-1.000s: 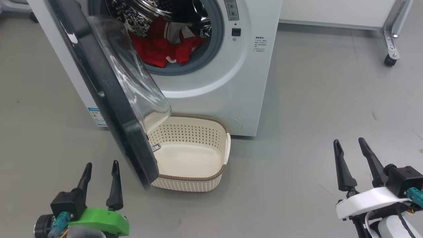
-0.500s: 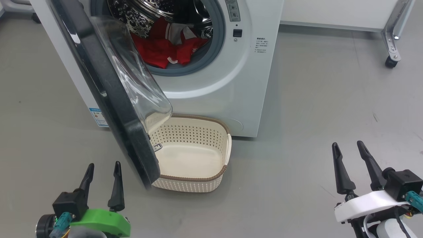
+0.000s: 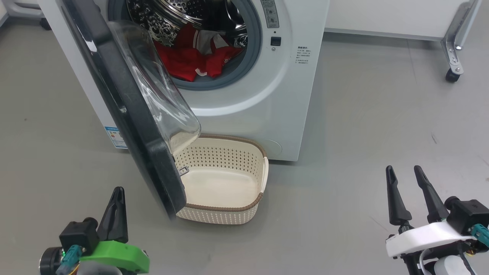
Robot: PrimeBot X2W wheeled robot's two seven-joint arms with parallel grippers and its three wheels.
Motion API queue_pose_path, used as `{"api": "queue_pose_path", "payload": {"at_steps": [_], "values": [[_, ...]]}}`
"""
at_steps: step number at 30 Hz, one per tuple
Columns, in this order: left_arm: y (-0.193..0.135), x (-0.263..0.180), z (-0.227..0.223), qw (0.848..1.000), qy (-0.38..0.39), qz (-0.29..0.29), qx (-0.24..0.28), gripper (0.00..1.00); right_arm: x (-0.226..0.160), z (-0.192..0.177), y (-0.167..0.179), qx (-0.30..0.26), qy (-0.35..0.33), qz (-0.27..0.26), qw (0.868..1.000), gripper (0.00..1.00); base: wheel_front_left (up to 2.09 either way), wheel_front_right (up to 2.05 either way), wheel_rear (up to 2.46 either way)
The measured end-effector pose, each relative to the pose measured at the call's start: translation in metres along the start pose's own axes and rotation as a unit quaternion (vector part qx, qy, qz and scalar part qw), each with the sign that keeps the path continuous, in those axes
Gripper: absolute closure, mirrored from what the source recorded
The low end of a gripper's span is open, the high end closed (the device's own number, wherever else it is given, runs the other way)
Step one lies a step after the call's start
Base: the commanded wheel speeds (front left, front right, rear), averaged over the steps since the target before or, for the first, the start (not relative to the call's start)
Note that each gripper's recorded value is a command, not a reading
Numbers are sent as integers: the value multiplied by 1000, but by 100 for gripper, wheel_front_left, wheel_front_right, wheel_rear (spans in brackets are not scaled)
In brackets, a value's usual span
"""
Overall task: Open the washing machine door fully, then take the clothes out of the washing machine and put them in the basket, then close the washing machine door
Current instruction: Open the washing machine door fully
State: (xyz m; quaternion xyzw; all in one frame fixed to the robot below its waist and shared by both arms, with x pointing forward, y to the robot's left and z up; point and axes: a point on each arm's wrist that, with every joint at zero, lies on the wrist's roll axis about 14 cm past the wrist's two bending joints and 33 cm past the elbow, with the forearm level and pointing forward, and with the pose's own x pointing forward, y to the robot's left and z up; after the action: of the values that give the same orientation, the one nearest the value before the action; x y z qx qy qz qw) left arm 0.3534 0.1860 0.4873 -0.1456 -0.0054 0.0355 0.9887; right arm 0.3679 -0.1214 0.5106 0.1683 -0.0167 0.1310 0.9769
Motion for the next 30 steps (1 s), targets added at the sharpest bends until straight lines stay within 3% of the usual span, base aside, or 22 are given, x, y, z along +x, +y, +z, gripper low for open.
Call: {"api": "queue_pose_path", "payload": {"at_steps": [9, 17, 30], "values": [[1, 3, 12, 1000, -19, -2, 0, 100, 0, -3, 0, -9, 5, 4, 1000, 0, 0, 0, 0], [-10, 23, 62, 995, -91, -24, 16, 100, 0, -8, 2, -9, 11, 9, 1000, 0, 0, 0, 0], [-50, 34, 173, 963, -253, -86, 32, 100, -1, -10, 5, -4, 11, 11, 1000, 0, 0, 0, 0]]}}
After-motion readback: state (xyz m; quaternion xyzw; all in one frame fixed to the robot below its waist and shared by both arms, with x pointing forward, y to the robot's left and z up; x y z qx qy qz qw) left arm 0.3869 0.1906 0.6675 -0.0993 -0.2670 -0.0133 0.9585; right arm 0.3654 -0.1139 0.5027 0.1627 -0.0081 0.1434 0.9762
